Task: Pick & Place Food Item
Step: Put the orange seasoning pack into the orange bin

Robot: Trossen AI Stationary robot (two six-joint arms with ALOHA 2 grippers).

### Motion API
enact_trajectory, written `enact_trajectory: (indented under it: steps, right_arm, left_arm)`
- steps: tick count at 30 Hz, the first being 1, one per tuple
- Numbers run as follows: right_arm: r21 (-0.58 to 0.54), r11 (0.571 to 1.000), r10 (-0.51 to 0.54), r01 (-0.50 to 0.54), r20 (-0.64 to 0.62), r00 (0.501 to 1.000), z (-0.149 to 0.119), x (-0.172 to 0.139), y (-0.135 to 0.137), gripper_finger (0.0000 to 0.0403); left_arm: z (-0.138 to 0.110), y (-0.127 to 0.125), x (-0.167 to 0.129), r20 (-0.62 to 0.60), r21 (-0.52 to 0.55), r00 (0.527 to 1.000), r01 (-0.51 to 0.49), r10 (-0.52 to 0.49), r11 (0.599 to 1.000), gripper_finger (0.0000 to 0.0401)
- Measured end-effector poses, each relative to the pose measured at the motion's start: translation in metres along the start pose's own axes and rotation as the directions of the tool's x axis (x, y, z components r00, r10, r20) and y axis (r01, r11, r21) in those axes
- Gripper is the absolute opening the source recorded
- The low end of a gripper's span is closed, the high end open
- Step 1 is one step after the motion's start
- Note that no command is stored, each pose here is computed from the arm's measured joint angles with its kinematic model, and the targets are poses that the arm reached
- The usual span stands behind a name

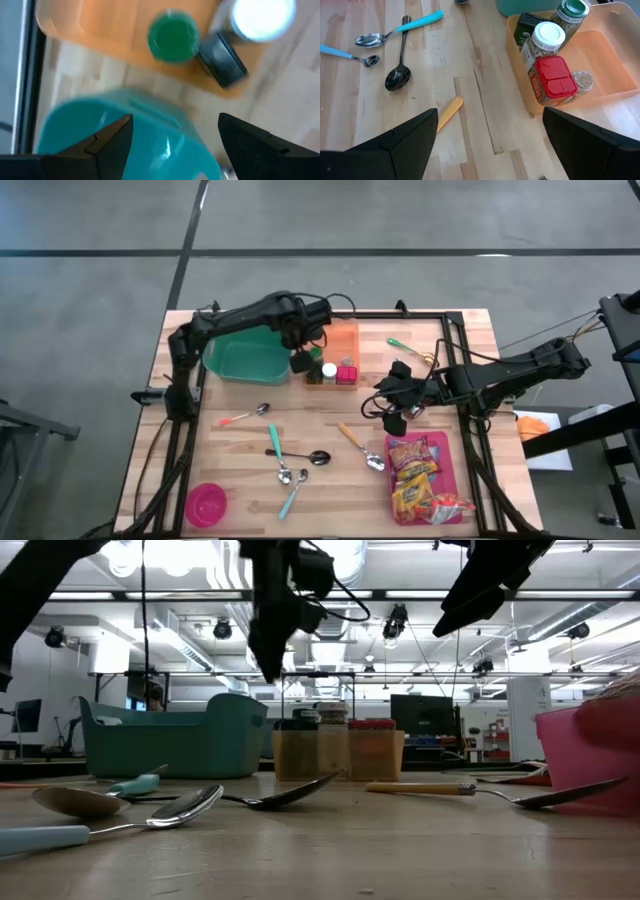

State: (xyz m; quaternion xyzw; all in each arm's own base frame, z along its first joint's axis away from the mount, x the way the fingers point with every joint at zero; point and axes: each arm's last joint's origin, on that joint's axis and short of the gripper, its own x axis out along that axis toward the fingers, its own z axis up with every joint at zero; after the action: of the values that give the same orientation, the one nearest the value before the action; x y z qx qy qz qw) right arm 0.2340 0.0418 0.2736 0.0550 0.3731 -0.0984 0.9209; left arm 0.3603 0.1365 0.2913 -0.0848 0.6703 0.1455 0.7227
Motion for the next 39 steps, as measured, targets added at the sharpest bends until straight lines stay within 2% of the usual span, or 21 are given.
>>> enact_trajectory:
  steps: [4,9,18,21,24,28,30,35,39]
  right_arm:
    - [0.001,1.000,0.000,0.000,-0.001,1.000,0.000,0.000,0.000,0.0357]
    - [0.000,1.000,0.001,-0.001,-0.002,1.000,0.000,0.000,0.000,0.0357]
    - [-0.002,1.000,0.005,-0.005,-0.012,1.000,-0.001,0.000,0.000,0.0357]
    - [-0.006,1.000,0.019,-0.019,-0.031,0.999,-0.002,0.000,0.000,0.0357]
    - [-0.036,0.991,0.121,-0.125,-0.090,0.988,-0.006,0.000,0.002,0.0357]
    - [-0.074,0.929,0.347,-0.364,-0.172,0.922,-0.008,-0.002,0.009,0.0357]
    - [-0.083,0.895,0.417,-0.439,-0.195,0.888,-0.009,-0.003,0.011,0.0357]
    - [-0.089,0.888,0.428,-0.451,-0.194,0.882,-0.008,-0.003,0.011,0.0357]
    - [-0.082,0.911,0.386,-0.403,-0.172,0.906,-0.007,-0.003,0.010,0.0357]
  left_arm:
    - [-0.014,-0.021,-0.020,-0.007,-0.025,1.000,0.008,-0.008,1.000,0.0294]
    - [-0.028,-0.058,-0.034,-0.025,0.025,1.000,0.014,-0.013,1.000,0.0294]
    - [-0.057,-0.132,-0.044,-0.039,0.248,0.999,0.019,-0.010,0.969,0.0294]
    - [-0.068,-0.154,-0.033,-0.070,0.284,0.998,0.014,0.006,0.959,0.0294]
    - [-0.080,-0.172,-0.015,-0.112,0.309,0.993,0.006,0.030,0.951,0.0294]
    - [-0.101,-0.190,0.009,-0.158,0.357,0.985,-0.005,0.066,0.934,0.0294]
    - [-0.111,-0.196,0.019,-0.166,0.370,0.983,-0.009,0.075,0.929,0.0294]
    - [-0.131,-0.198,0.040,-0.153,0.384,0.986,-0.008,0.072,0.923,0.0294]
    - [-0.144,-0.191,0.050,-0.108,0.379,0.993,0.004,0.040,0.925,0.0294]
